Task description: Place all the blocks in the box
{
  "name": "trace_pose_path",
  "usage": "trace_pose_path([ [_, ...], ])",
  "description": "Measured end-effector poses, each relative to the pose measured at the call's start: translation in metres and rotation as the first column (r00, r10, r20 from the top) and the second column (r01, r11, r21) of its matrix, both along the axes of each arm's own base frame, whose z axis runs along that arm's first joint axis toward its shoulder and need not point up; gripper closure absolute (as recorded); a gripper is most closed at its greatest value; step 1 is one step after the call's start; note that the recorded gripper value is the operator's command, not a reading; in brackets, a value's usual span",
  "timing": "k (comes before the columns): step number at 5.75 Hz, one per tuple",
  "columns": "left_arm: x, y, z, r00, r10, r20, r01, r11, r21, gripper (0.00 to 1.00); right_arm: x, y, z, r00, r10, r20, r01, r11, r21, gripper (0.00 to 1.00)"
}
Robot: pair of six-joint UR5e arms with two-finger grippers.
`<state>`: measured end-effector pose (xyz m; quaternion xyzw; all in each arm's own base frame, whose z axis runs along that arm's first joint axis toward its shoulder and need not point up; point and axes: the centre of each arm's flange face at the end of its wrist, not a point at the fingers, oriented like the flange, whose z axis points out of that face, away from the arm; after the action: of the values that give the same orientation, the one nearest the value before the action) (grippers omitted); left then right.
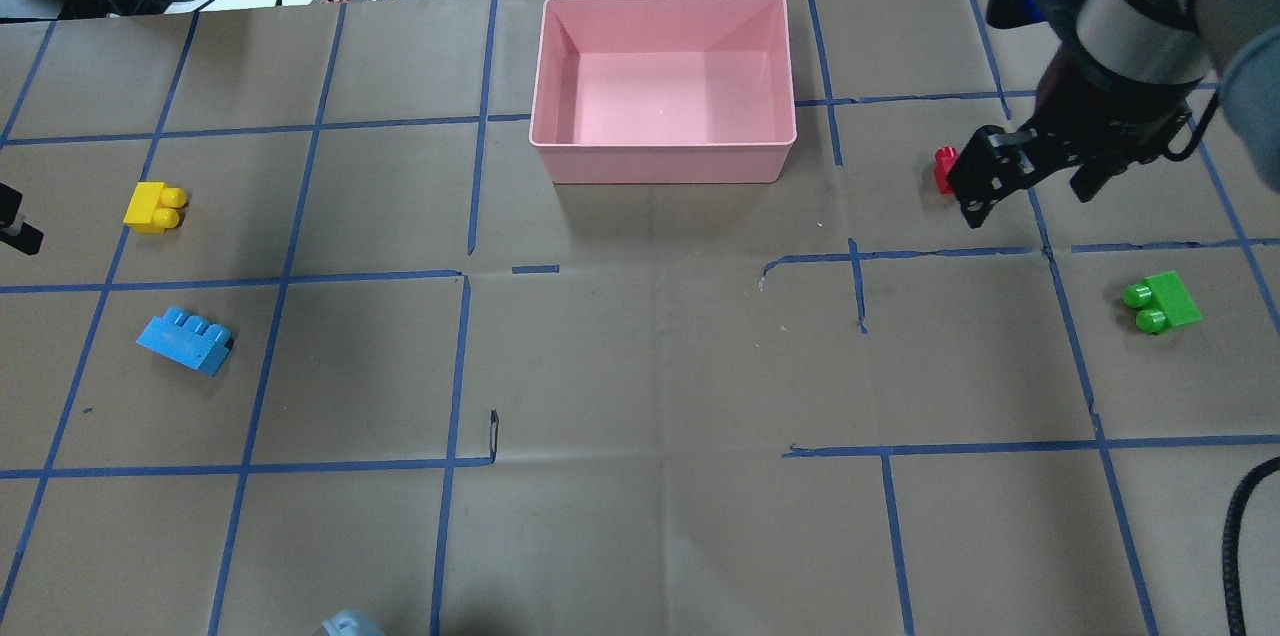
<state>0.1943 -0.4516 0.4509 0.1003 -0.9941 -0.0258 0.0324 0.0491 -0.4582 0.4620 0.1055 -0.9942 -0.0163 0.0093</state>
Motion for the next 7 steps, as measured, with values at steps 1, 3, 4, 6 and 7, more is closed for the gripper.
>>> trace_pose_path([
  [1, 0.001, 0.0, -0.007, 0.988, 0.152, 0.001, -0.152, 0.988, 0.021, 0.01, -0.049, -0.007, -0.007, 1.0, -0.01, -0.005, 0.01, 0.999, -0.033, 0.0],
  [3, 0.013, 0.003, -0.01, 0.831, 0.554, 0.053, -0.557, 0.83, 0.044, 0.01, -0.135, -0.012, -0.033, 0.999, -0.026, -0.02, 0.025, 0.997, -0.068, 0.0],
  [4, 0.022, 0.005, -0.01, 0.718, 0.689, 0.097, -0.694, 0.72, 0.023, 0.02, -0.18, -0.018, -0.059, 0.999, -0.036, -0.006, 0.036, 0.997, -0.066, 0.0],
  [6, 0.032, -0.001, -0.013, 0.561, 0.82, 0.115, -0.822, 0.568, -0.046, 0.02, -0.224, -0.038, -0.107, 0.998, -0.062, -0.011, 0.059, 0.982, -0.177, 0.0],
  [7, 0.035, -0.003, -0.022, 0.472, 0.874, 0.117, -0.876, 0.48, -0.043, 0.02, -0.218, -0.042, -0.137, 0.996, -0.051, 0.07, 0.065, 0.973, -0.22, 0.0],
])
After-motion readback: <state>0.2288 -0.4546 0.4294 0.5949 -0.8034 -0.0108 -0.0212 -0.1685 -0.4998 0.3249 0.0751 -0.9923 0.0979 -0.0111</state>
